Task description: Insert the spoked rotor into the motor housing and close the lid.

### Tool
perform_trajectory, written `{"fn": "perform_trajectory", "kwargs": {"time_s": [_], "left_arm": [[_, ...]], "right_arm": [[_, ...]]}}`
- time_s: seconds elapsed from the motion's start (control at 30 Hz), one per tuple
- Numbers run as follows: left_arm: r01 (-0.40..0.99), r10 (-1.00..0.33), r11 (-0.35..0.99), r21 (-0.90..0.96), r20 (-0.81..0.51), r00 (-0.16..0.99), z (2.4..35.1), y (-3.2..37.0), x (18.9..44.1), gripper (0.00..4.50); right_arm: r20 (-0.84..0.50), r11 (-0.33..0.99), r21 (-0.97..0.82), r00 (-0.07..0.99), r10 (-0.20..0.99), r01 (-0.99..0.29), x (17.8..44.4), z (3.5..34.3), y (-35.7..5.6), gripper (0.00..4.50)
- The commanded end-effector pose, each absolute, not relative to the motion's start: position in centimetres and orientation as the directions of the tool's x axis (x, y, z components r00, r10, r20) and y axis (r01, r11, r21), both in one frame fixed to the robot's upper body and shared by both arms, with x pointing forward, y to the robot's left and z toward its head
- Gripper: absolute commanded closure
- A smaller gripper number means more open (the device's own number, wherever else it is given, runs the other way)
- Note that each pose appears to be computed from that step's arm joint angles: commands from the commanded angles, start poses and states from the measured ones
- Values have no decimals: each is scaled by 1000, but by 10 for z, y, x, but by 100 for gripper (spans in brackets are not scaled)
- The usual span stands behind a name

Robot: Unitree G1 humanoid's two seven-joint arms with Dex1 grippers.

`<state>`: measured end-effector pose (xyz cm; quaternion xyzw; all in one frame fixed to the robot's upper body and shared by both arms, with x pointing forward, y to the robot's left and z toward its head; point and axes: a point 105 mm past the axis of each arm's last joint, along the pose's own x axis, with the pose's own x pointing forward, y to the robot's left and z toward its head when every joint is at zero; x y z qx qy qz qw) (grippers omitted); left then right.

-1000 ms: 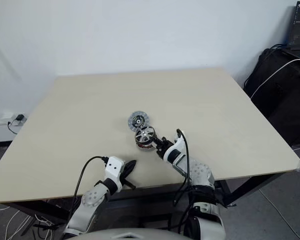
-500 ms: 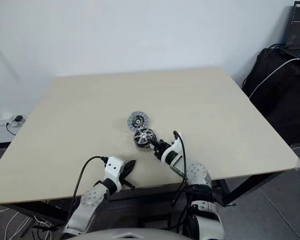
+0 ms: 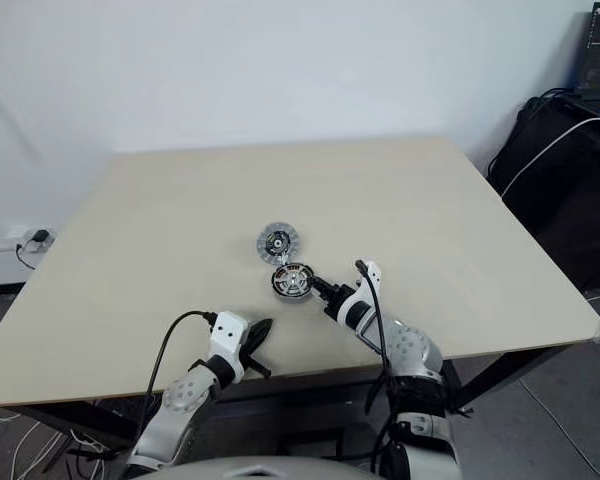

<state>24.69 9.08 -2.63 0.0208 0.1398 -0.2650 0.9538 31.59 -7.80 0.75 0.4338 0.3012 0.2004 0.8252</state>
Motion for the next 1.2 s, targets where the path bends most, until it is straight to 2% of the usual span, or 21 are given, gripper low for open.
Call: {"fn": "perform_trajectory", "kwargs": {"time_s": [0.03,0.2,0.33,0.43,0.57,0.63,0.67,1.2], "left_arm": [[523,-515,852,-25,-219,829,-11,87,253,450],[523,-516,852,-25,-217,829,-11,86,253,450],[524,-516,851,-23,-215,829,-11,86,254,450],[525,-517,851,-22,-213,829,-11,85,254,450],[525,-517,851,-20,-212,829,-11,85,255,450],[525,-517,851,-19,-211,830,-11,85,255,450],[524,-515,852,-19,-210,831,-10,85,255,450],[496,-490,868,-22,-204,848,-10,87,252,450]], "right_arm": [[-324,622,771,757,568,-136,318,25,-83,185],[-369,830,510,815,447,-225,322,35,-98,185],[-376,905,277,830,412,-323,326,41,-97,185],[-384,914,101,832,400,-393,330,41,-90,247],[-420,874,-74,810,409,-480,338,33,-72,373],[-428,861,-110,806,410,-497,342,31,-66,438],[-429,853,-117,801,418,-508,347,31,-59,447],[-424,796,-127,758,496,-591,376,40,-11,447]]}}
